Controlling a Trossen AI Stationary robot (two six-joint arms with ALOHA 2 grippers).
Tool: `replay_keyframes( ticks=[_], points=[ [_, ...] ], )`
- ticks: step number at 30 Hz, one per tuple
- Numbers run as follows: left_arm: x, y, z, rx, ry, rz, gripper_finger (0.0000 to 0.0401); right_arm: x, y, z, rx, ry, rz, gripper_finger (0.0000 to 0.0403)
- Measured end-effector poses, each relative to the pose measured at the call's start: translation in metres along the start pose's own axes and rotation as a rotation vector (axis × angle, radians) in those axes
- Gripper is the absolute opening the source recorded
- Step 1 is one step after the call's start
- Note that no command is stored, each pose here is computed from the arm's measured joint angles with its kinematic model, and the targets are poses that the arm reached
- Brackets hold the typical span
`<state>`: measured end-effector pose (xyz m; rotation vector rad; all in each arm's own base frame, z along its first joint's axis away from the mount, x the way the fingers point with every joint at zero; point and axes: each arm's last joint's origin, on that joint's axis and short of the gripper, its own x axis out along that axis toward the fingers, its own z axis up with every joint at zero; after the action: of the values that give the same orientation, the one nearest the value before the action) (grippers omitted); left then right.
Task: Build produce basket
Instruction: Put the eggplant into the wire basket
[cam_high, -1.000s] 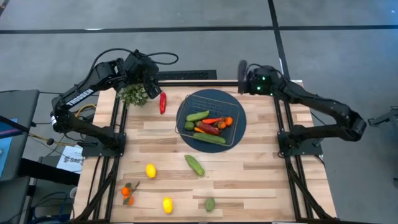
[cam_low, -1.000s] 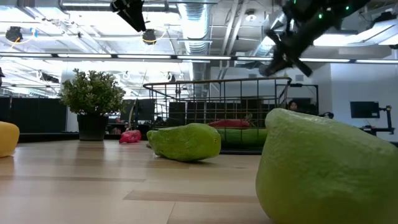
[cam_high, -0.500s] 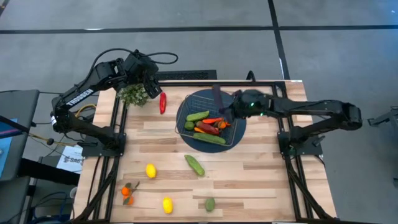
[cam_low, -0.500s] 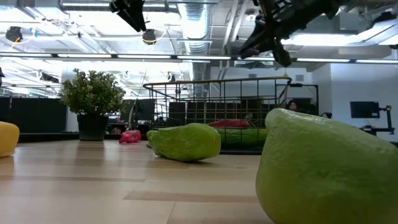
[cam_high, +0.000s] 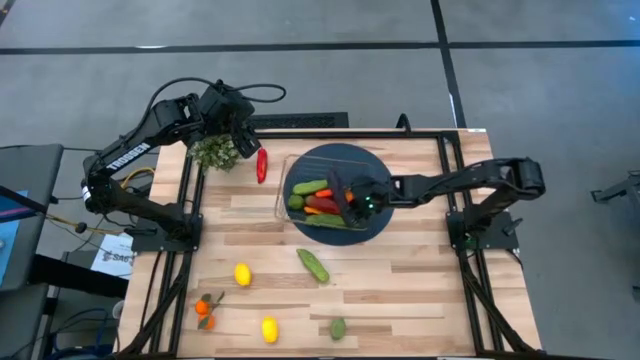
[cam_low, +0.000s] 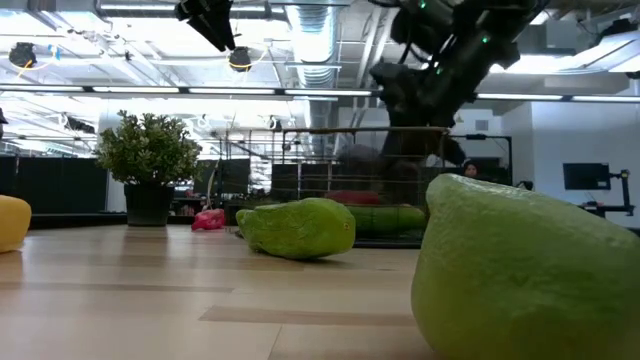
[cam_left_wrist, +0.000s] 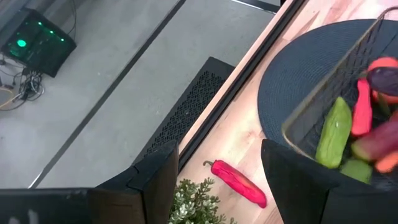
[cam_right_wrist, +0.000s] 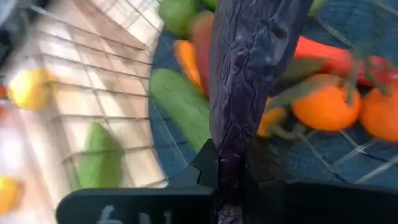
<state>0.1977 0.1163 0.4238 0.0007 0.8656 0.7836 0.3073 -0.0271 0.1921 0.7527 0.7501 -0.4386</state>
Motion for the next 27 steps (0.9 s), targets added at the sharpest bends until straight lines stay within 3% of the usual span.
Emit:
replay_keyframes(
  ticks=[8, 13, 22, 27],
  points=[
    [0.0, 0.0, 0.0, -0.011, 0.003, 0.0, 0.0218, 0.001, -0.004, -0.001, 0.001, 0.011, -0.033, 0.0025],
    [0.0, 0.0, 0.0, -0.011, 0.002, 0.0, 0.0218, -0.021, -0.005, 0.008, 0.024, -0.007, -0.059, 0.0028],
    [0.001, -0.001, 0.0, -0.013, 0.006, 0.0, 0.0218, -0.065, 0.01, 0.032, -0.046, 0.002, -0.228, 0.0028],
    [0.001, -0.001, 0.0, -0.013, 0.006, 0.0, 0.0218, -0.07, 0.017, 0.04, -0.064, -0.014, -0.245, 0.0022]
  ],
)
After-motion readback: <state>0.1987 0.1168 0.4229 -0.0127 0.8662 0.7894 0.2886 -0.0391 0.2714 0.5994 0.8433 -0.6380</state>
